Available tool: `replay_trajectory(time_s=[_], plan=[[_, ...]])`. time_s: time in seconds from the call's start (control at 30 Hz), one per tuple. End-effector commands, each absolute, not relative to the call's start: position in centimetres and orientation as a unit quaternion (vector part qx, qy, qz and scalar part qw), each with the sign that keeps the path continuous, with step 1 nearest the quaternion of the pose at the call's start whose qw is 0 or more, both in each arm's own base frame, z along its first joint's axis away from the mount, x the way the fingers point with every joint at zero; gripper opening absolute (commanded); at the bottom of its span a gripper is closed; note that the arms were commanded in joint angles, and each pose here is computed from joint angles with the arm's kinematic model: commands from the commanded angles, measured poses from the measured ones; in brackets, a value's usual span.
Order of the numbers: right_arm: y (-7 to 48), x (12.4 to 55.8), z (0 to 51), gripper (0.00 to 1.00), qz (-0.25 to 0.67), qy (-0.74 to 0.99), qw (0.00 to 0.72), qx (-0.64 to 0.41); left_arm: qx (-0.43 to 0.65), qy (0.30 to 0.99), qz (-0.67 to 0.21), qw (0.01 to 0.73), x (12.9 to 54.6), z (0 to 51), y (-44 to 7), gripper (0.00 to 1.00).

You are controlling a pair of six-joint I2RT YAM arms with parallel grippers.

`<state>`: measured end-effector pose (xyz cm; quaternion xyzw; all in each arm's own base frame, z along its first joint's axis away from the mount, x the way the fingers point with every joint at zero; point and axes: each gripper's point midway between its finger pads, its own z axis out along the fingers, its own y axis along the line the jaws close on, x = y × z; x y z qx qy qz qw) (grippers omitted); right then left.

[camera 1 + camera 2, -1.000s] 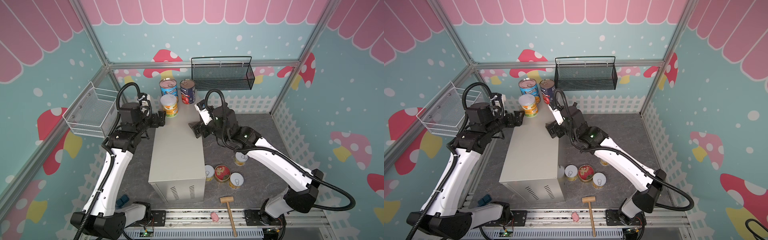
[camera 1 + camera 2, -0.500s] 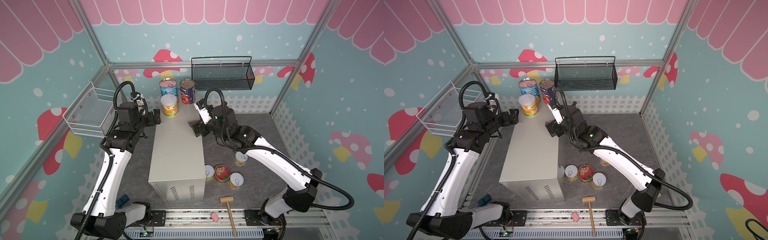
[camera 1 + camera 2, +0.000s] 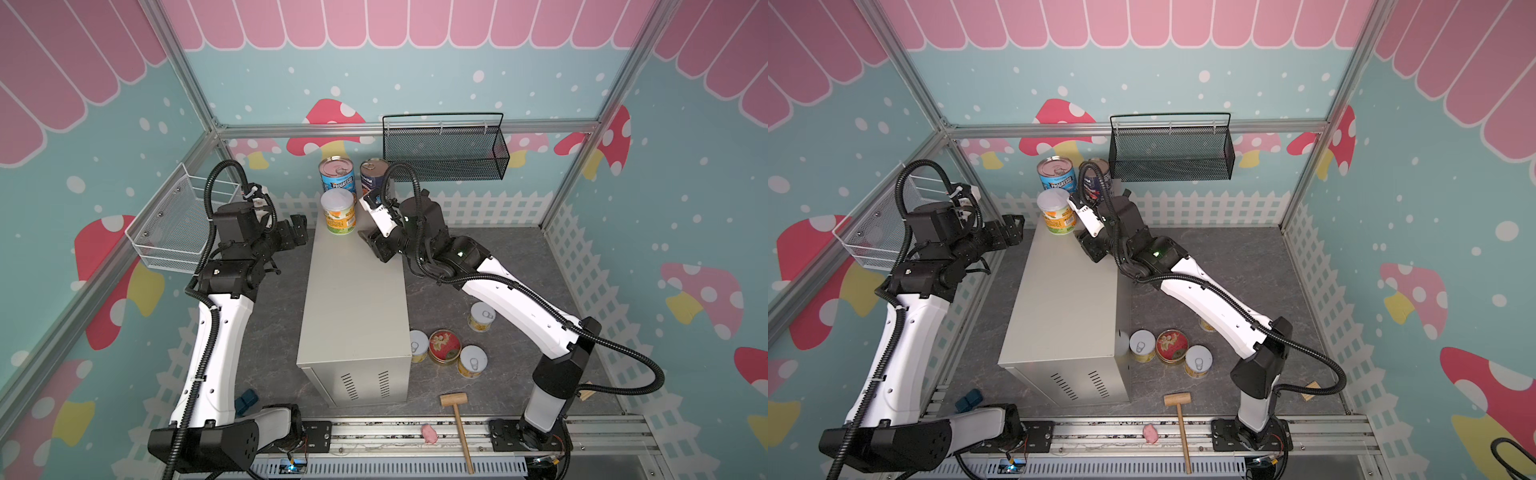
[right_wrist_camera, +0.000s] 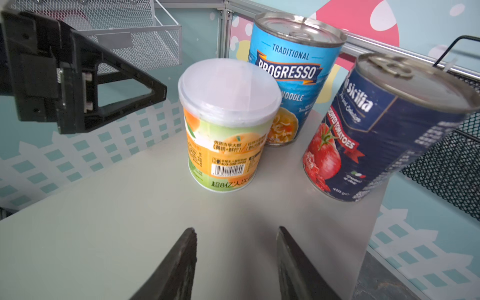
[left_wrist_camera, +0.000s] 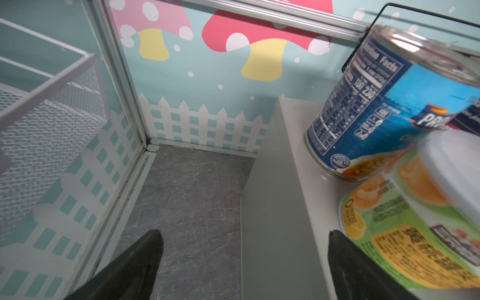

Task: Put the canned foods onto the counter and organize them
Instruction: 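Move the right gripper to the orange-labelled can beside the left gripper, then hold the orange-labelled can between both grippers in front of the soup can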

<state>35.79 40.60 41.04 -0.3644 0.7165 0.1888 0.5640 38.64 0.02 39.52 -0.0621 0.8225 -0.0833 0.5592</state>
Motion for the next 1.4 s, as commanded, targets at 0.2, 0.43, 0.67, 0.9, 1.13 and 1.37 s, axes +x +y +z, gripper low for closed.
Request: replay_trajectory(time_s=[0.2, 0.43, 0.67, 0.9, 1.13, 1.37], plan=[[42.3, 38.7, 40.0, 0.38, 0.180, 0.731, 0.564, -0.339, -0.023, 0.812, -0.144, 0.564, 39.1, 40.6, -2.2, 0.99], [42.8, 39.5, 39.0, 0.37, 0.175, 0.736, 0.559, -0.339, -0.017, 0.812, -0.165, 0.559, 39.4, 40.1, -2.7, 0.99], [43.1, 39.8, 38.5, 0.37, 0.174, 0.737, 0.556, -0.342, -0.013, 0.813, -0.173, 0.556, 39.7, 39.8, -2.9, 0.99], [43.2, 39.9, 38.4, 0.37, 0.173, 0.737, 0.556, -0.342, -0.016, 0.816, -0.176, 0.551, 40.0, 39.4, -3.0, 0.99], [43.5, 40.0, 38.2, 0.37, 0.175, 0.737, 0.555, -0.344, -0.018, 0.819, -0.177, 0.545, 40.3, 38.8, -2.9, 0.99], [43.5, 40.1, 38.1, 0.37, 0.175, 0.737, 0.555, -0.345, -0.021, 0.822, -0.177, 0.541, 40.5, 38.3, -2.8, 0.99]])
